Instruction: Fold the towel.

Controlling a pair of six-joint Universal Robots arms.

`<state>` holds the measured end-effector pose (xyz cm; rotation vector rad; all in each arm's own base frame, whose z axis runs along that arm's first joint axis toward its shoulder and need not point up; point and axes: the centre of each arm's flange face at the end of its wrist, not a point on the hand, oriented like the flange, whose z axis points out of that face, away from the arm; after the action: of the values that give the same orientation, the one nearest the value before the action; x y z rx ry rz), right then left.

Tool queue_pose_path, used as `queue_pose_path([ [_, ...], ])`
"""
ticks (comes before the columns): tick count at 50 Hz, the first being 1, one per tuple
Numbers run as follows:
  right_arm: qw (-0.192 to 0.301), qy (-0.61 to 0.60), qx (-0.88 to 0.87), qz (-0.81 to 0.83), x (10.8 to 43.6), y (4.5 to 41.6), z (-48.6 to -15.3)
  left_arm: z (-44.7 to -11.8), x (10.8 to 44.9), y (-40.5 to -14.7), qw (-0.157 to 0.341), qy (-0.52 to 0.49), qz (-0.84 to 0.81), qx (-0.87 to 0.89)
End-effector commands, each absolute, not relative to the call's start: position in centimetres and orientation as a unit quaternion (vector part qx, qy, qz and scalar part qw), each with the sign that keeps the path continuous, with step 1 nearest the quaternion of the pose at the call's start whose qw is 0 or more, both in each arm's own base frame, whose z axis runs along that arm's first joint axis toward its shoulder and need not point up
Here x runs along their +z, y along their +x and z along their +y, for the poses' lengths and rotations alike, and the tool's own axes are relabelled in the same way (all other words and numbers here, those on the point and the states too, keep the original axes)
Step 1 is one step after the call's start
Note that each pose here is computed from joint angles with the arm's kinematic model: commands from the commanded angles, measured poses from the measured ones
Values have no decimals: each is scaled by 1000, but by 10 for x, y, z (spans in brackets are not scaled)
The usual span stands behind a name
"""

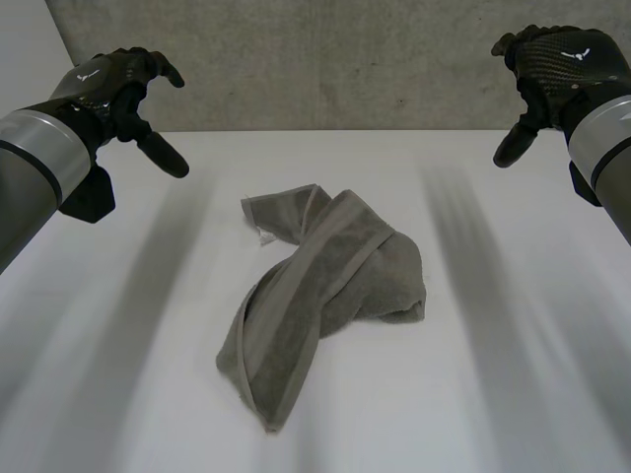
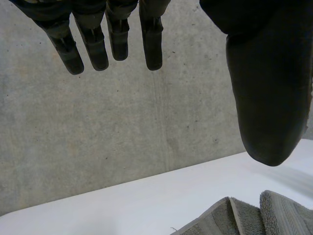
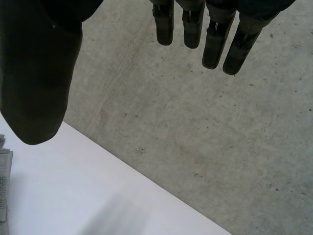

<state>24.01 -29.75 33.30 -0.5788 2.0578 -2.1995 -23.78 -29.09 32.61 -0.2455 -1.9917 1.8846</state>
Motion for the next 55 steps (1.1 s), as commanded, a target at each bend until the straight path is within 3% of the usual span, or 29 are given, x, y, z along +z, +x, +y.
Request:
queue_pose_path([
  [1,36,-189,-715,672,332,240,-297,-291,326,-238,193,-88,-710,672],
  [10,37,-195,-714,672,331,241,-296,-290,323,-239,195,-88,-712,669],
  [14,28,-211,-710,671,328,241,-296,-281,321,-251,215,-111,-710,661],
  [17,22,-255,-689,678,313,247,-296,-272,317,-265,248,-149,-707,645],
  [21,15,-336,-633,697,270,260,-297,-266,297,-280,285,-210,-711,607],
  [25,22,-362,-603,710,245,266,-299,-266,268,-288,284,-246,-727,575],
  [30,41,-376,-543,749,187,276,-300,-252,215,-318,274,-324,-734,531],
  [33,56,-364,-533,762,173,279,-298,-252,192,-327,268,-343,-731,525],
  [41,118,-285,-534,787,150,282,-298,-261,161,-336,261,-344,-726,535],
  [55,143,-298,-527,783,124,305,-289,-279,119,-347,210,-322,-744,547],
])
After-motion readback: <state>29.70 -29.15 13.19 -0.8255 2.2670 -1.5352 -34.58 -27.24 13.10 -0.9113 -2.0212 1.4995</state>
